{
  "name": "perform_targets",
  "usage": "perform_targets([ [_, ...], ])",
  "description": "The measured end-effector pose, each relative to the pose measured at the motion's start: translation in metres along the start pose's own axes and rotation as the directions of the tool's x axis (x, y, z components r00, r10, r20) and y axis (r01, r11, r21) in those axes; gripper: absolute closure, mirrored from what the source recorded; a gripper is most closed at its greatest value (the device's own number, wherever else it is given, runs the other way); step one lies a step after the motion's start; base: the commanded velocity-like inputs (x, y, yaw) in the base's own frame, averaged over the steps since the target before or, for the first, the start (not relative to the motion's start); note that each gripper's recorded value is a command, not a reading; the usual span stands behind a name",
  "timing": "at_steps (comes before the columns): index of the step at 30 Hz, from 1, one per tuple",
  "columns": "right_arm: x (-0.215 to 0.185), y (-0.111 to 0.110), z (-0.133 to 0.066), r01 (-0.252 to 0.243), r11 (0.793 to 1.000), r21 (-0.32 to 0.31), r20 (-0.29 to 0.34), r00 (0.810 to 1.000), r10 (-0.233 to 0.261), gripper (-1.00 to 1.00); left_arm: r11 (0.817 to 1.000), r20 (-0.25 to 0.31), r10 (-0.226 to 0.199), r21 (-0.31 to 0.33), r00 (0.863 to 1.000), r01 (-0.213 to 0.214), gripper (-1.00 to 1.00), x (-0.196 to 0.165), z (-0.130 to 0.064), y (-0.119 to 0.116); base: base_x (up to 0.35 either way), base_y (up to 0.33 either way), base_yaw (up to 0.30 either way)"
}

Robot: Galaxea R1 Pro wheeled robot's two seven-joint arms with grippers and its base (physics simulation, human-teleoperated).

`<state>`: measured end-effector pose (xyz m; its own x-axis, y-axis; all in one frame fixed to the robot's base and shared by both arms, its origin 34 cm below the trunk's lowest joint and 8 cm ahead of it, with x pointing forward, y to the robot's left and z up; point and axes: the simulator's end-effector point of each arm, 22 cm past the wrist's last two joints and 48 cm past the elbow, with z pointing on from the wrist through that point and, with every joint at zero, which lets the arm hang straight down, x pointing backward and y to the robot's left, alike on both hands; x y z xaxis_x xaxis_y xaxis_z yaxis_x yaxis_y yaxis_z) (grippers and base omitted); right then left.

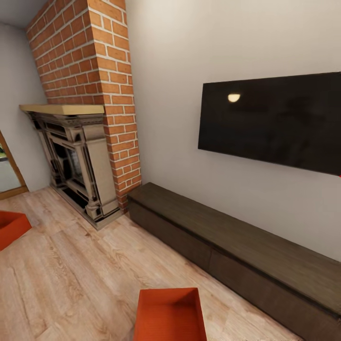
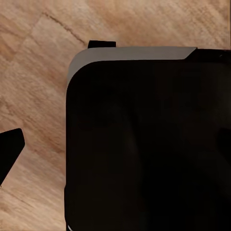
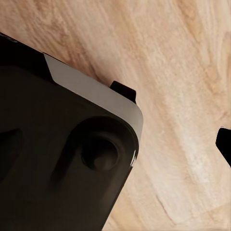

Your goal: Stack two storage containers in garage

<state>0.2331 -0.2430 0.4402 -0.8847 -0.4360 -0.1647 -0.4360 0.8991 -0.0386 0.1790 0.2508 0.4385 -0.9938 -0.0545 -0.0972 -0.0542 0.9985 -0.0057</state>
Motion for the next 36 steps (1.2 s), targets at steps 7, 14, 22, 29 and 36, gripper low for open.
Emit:
perform_targets([
  [7, -0.0001, -0.0005, 0.0000, 0.002, 1.000, 0.000, 0.000, 1.000, -0.002, -1.00, 1.000, 0.000, 0.001, 0.000, 1.000, -0.001, -1.00, 0.0000, 0.0000, 0.0000, 0.000, 0.000, -0.051],
  [14, 0.0005, -0.0019, -0.0001, 0.011, 1.000, 0.001, 0.001, 1.000, -0.011, -1.00, 1.000, 0.000, 0.000, 0.000, 1.000, 0.000, -1.00, 0.0000, 0.0000, 0.0003, 0.000, 0.000, -0.003],
  [22, 0.0008, -0.0014, -0.0001, 0.021, 1.000, 0.000, -0.001, 1.000, -0.021, -1.00, 1.000, 0.000, 0.000, -0.001, 1.000, 0.000, -1.00, 0.0000, 0.0000, 0.0007, 0.000, 0.000, 0.000],
  [29, 0.0005, 0.0004, 0.0000, 0.015, 1.000, -0.002, -0.001, 1.000, -0.015, -1.00, 1.000, -0.001, -0.001, -0.002, 1.000, 0.001, -1.00, 0.0005, 0.0000, 0.0012, 0.000, 0.000, 0.000],
  [36, 0.0039, 0.0013, 0.0003, 0.010, 1.000, -0.005, -0.009, 1.000, -0.010, -1.00, 1.000, -0.011, 0.000, -0.003, 1.000, 0.000, -1.00, 0.0043, 0.0000, 0.0013, 0.000, 0.000, 0.000],
])
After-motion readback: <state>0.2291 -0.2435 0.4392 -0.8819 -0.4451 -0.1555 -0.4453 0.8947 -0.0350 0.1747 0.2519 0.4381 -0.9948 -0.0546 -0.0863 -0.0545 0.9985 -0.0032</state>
